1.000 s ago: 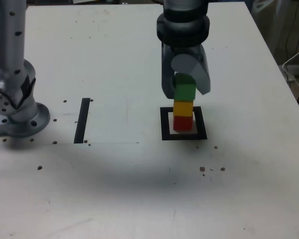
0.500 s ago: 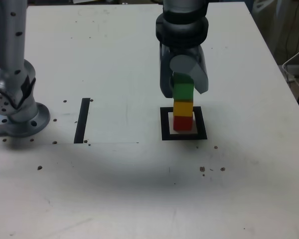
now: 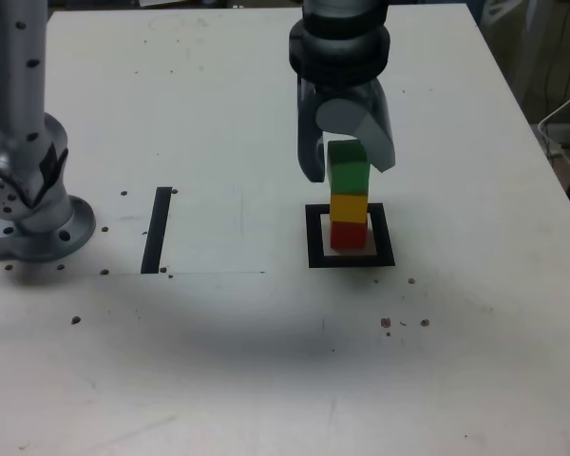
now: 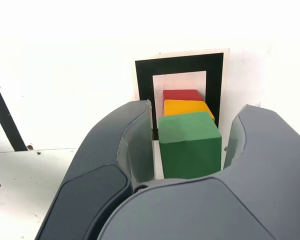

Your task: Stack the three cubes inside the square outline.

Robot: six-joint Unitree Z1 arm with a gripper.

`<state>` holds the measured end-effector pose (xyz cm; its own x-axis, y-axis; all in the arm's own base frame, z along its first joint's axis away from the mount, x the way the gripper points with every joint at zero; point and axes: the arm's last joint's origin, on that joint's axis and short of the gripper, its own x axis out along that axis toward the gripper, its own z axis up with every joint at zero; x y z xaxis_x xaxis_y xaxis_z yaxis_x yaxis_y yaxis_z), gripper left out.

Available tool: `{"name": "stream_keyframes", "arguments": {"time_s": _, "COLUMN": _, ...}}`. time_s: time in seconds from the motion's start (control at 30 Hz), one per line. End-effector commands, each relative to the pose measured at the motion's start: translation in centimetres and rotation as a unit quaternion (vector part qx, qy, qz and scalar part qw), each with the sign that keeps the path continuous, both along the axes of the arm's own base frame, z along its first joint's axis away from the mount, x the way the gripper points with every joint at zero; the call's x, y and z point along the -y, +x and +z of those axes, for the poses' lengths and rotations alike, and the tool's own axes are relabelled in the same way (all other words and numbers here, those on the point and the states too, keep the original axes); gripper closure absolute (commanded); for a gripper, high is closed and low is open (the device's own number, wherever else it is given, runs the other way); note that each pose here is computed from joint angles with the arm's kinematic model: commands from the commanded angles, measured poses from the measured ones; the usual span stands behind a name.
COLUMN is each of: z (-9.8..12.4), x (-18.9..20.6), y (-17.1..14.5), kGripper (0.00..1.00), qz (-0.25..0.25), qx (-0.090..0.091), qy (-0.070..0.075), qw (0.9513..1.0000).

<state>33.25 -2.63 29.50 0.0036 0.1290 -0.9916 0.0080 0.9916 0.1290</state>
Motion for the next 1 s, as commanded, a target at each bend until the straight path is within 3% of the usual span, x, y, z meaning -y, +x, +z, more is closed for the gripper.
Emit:
{"name": "stream_keyframes", "arguments": {"time_s": 0.0, "z": 0.3, "x": 0.0, "y": -0.3, "kGripper": 0.37, "qz": -0.002, "qx": 0.002, "qy": -0.001, "qw": 1.0000}}
{"name": "stream_keyframes", "arguments": {"time_s": 0.17, "z": 0.2, "x": 0.1, "y": -0.5, "kGripper": 0.33, "qz": -0.001, "qx": 0.000, "qy": -0.005, "qw": 1.0000}}
{"name": "stream_keyframes", "arguments": {"time_s": 0.37, "z": 1.3, "x": -0.1, "y": -1.4, "kGripper": 0.10, "qz": 0.001, "qx": 0.013, "qy": 0.001, "qw": 0.9999}}
{"name": "stream_keyframes", "arguments": {"time_s": 0.47, "z": 2.1, "x": -0.2, "y": -2.2, "kGripper": 0.03, "qz": 0.002, "qx": 0.024, "qy": 0.002, "qw": 0.9997}}
{"name": "stream_keyframes", "arguments": {"time_s": 0.77, "z": 4.3, "x": -0.4, "y": -5.3, "kGripper": 0.02, "qz": -0.010, "qx": 0.063, "qy": -0.012, "qw": 0.9979}}
{"name": "stream_keyframes", "arguments": {"time_s": 0.97, "z": 4.7, "x": -0.8, "y": -8.4, "kGripper": 0.01, "qz": -0.010, "qx": 0.069, "qy": -0.014, "qw": 0.9975}}
